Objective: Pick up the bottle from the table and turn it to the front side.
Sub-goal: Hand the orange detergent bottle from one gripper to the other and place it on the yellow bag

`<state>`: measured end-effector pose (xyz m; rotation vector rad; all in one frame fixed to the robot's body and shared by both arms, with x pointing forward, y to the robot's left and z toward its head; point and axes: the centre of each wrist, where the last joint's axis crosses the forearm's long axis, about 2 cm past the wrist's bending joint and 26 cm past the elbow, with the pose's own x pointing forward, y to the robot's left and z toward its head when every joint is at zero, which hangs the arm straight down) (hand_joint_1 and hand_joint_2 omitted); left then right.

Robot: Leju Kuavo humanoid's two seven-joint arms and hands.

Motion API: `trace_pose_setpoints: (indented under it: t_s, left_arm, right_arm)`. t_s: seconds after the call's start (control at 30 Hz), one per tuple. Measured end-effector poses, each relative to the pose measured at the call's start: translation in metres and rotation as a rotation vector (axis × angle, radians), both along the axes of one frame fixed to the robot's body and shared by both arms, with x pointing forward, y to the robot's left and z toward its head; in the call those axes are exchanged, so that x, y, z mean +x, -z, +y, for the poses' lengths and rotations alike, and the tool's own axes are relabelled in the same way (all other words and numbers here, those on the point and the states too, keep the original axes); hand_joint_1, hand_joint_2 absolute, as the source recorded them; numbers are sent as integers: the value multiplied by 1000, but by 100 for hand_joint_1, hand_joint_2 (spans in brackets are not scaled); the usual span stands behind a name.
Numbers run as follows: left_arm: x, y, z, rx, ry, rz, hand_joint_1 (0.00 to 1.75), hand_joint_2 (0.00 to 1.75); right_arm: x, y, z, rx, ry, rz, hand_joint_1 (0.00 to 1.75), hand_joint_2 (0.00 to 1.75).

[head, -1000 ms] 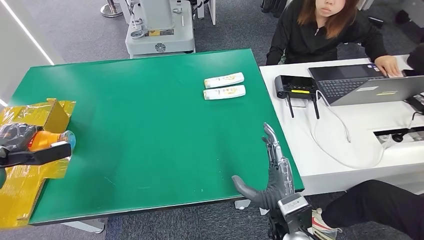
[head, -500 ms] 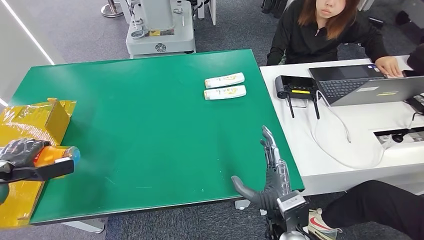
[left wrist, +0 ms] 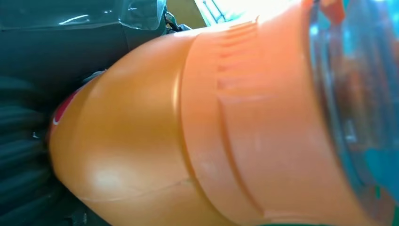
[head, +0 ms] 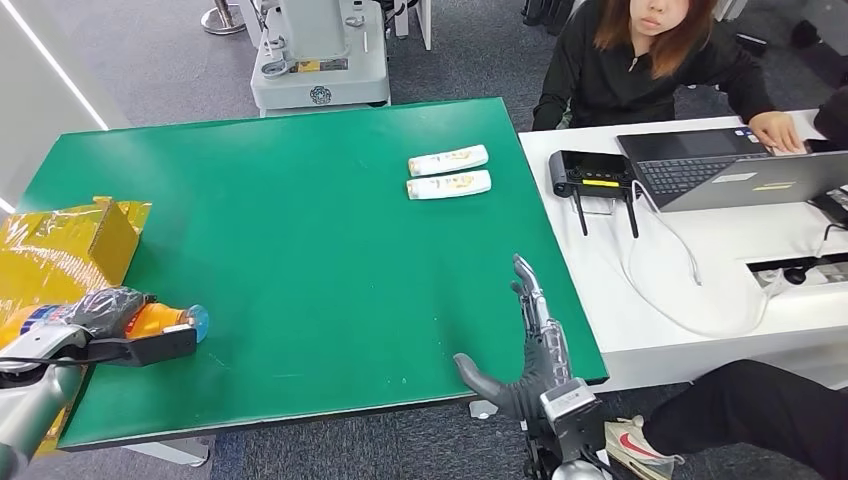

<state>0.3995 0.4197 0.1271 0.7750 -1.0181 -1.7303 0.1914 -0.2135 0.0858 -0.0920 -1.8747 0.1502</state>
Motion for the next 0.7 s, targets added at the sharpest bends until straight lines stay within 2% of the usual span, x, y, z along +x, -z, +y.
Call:
trace_pose_setpoints:
  t_s: [0.47,0.7]
  left_arm:
    - [7,2,-10,81,-69,10,175,175]
    - [1,9,-6,178,-136,-81,175,175]
  right_arm:
    - [-9,3,-2,-30,-12,19,0,175]
    - [-12,5,-1,-47,-16,25,0,175]
